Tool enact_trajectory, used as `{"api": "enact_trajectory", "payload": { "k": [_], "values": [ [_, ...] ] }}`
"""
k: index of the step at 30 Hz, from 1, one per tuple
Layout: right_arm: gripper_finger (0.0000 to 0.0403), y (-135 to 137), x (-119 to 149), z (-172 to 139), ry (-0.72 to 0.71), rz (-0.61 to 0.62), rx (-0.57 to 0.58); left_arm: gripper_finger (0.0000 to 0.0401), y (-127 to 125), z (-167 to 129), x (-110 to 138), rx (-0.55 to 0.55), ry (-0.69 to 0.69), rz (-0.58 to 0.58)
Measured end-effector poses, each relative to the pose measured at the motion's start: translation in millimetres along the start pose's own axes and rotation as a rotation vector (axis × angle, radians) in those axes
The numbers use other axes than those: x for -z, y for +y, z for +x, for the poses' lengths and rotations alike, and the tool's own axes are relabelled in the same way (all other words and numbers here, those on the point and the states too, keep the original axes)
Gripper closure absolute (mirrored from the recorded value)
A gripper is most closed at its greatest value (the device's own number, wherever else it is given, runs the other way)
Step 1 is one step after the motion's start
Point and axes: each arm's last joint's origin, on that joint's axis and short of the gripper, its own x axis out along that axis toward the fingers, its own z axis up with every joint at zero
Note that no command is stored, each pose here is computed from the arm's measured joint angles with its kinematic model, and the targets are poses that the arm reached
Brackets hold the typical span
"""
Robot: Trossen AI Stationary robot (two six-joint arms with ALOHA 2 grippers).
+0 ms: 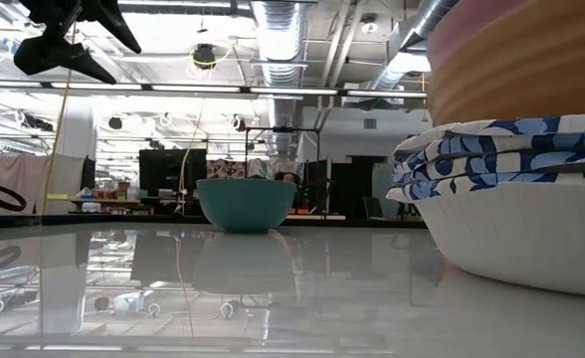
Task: Nest bowls inside each other
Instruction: Stack the pink bowl on top of the light orange bowl, then stack the blue bowl on top of the pink bowl
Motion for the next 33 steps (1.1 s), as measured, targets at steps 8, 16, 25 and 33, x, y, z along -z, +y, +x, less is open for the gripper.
{"api": "enact_trajectory", "payload": {
  "k": [8,16,25,33],
  "values": [
    [0.0350,2.8,-0.7,0.0,-0.009,-0.081,-0.029,0.0120,-0.1,0.3,0.2,-0.001,0.000,-0.018],
    [0.0302,6.3,-1.6,-0.4,-0.022,-0.145,-0.064,0.0120,-3.4,6.2,4.2,-0.023,0.021,0.000],
    [0.0208,10.2,-2.1,-0.9,-0.020,-0.192,-0.110,0.0120,-11.9,21.9,15.6,-0.067,0.092,0.046],
    [0.0161,9.5,-2.8,-0.8,-0.037,-0.189,-0.097,0.0120,-36.6,36.2,19.0,0.067,0.064,0.227]
  ]
}}
